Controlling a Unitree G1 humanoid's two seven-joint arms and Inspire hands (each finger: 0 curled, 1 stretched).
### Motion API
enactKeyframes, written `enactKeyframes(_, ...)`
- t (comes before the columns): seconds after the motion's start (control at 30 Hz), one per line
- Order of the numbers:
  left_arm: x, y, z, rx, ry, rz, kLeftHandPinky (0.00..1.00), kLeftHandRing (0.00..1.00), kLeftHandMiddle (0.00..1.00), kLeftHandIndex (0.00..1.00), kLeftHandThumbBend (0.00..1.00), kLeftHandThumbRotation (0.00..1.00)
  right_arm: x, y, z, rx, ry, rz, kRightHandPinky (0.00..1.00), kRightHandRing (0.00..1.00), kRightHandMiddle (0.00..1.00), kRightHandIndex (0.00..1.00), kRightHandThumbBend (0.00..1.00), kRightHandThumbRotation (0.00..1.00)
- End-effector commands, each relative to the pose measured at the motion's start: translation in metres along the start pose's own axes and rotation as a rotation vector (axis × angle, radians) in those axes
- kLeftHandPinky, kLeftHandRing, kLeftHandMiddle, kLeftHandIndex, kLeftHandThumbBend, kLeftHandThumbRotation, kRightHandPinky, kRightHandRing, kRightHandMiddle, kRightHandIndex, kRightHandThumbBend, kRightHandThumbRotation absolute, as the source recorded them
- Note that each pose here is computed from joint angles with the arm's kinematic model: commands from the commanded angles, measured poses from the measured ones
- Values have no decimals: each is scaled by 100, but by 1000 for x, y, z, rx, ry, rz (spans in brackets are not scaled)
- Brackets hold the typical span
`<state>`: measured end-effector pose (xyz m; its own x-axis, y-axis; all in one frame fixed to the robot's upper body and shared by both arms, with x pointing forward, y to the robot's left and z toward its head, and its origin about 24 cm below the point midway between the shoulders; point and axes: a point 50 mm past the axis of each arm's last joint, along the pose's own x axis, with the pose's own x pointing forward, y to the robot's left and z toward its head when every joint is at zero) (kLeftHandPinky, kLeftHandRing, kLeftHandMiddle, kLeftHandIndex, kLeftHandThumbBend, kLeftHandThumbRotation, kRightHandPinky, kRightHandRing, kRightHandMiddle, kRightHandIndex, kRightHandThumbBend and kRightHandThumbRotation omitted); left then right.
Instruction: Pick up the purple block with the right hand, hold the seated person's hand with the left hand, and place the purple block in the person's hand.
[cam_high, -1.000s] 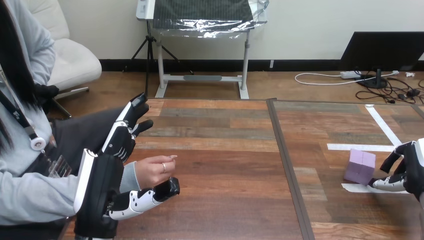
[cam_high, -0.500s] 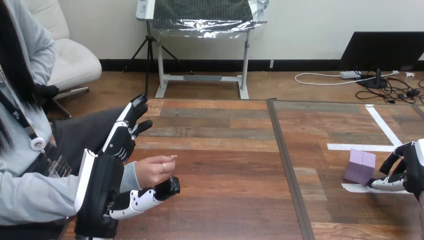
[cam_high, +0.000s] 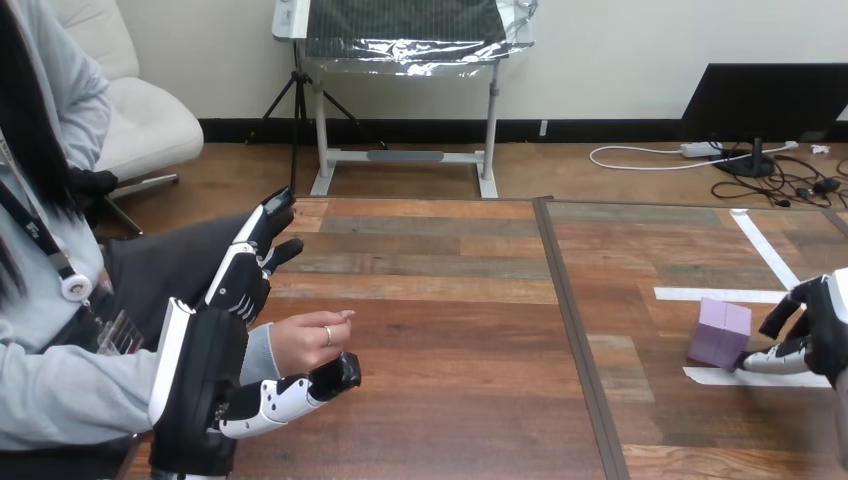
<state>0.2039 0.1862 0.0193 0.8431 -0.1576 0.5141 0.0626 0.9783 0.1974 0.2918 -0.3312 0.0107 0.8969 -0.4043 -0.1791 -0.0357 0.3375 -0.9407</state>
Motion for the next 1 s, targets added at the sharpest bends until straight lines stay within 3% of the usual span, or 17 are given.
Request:
enactKeyframes(0.0, 22, 4, 7, 13, -85, -2, 86, 94, 94, 91, 100, 53, 18, -36, 32, -17, -48, -85, 21, 29, 39, 44, 77, 9)
enactKeyframes(0.2, 22, 4, 6, 10, -80, -2, 87, 94, 94, 91, 100, 53, 19, -42, 36, -67, -23, -56, 17, 24, 35, 41, 83, 19)
enactKeyframes(0.4, 22, 5, 5, 10, -79, 3, 87, 94, 94, 91, 100, 52, 18, -51, 41, -111, -17, -3, 19, 27, 36, 44, 88, 30)
enactKeyframes(0.57, 22, 5, 5, 18, -84, 5, 86, 94, 94, 91, 100, 53, 14, -58, 46, -135, -24, 32, 31, 30, 39, 48, 93, 40)
enactKeyframes(0.83, 22, 4, 4, 12, -77, 8, 86, 94, 94, 91, 100, 54, 4, -68, 52, -166, -51, 95, 38, 28, 36, 45, 95, 51)
enactKeyframes(0.93, 21, 5, 3, 15, -72, 6, 86, 94, 94, 91, 100, 54, -5, -74, 56, -173, -75, 128, 43, 29, 36, 51, 94, 57)
enactKeyframes(0.97, 21, 5, 3, 16, -70, 6, 86, 94, 94, 91, 100, 54, -8, -76, 57, -164, -83, 135, 55, 46, 55, 67, 92, 61)
